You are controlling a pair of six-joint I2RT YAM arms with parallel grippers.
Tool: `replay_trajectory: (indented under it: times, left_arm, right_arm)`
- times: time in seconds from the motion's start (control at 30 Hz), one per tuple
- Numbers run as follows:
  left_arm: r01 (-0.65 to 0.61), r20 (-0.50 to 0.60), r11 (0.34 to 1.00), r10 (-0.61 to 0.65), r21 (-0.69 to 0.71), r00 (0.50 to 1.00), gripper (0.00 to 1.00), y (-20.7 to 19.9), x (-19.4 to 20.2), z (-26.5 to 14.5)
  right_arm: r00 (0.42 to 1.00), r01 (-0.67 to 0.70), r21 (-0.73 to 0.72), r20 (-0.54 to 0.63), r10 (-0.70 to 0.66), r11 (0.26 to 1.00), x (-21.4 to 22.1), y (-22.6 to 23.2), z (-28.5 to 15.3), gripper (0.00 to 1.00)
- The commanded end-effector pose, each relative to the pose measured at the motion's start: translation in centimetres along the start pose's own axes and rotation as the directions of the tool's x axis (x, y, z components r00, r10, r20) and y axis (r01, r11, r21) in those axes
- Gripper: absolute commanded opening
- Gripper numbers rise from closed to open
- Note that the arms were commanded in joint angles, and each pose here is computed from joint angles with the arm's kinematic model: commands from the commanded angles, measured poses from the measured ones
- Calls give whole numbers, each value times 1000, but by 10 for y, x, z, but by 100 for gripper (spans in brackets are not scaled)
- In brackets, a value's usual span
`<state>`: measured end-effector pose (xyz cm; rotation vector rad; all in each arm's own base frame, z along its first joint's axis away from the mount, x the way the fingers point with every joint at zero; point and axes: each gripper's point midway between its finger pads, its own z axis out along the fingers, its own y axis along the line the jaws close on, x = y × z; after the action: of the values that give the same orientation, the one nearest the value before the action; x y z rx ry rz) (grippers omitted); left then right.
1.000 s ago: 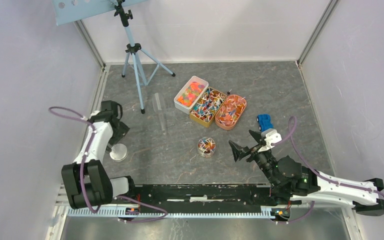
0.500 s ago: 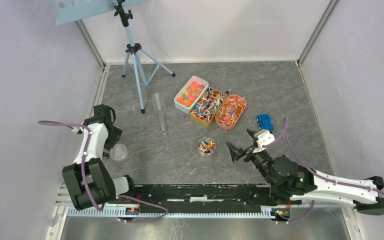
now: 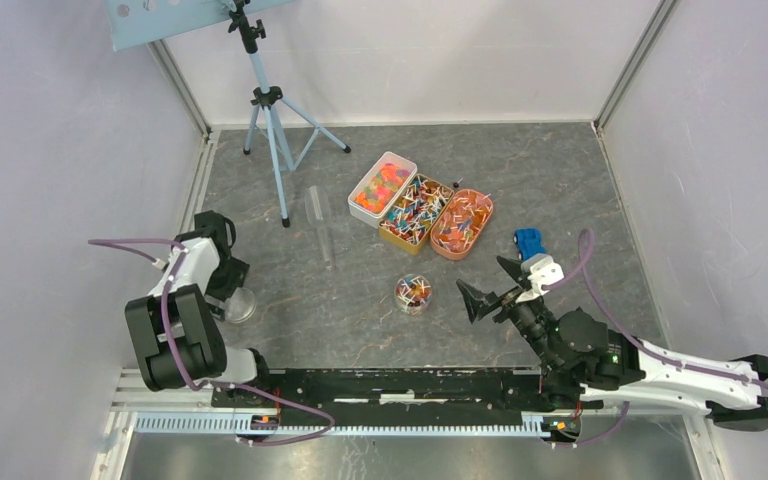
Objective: Pack the candies
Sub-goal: Pick up the bottle lid at the center of the board.
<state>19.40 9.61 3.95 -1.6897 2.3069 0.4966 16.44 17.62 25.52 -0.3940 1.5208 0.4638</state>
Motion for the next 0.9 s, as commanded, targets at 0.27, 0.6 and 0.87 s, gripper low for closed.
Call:
replay_trajectory:
  times: [0.27,0.6,0.87]
  left_arm:
    - [84,-28,996,-84,14,996,100,-5,15,19]
    - [58,-31,996,-56,74,998,84,-17,21,12]
    - [-56,-11,989,58,135,998,76,-33,51,-1]
  right_arm:
    - [996,-76,6,42,76,997,-9,-11,-10,98]
    - [993,-106,-1,49,106,994,-6,-8,-9,98]
    - [992,-117,-5,46,117,993,-8,-9,-11,98]
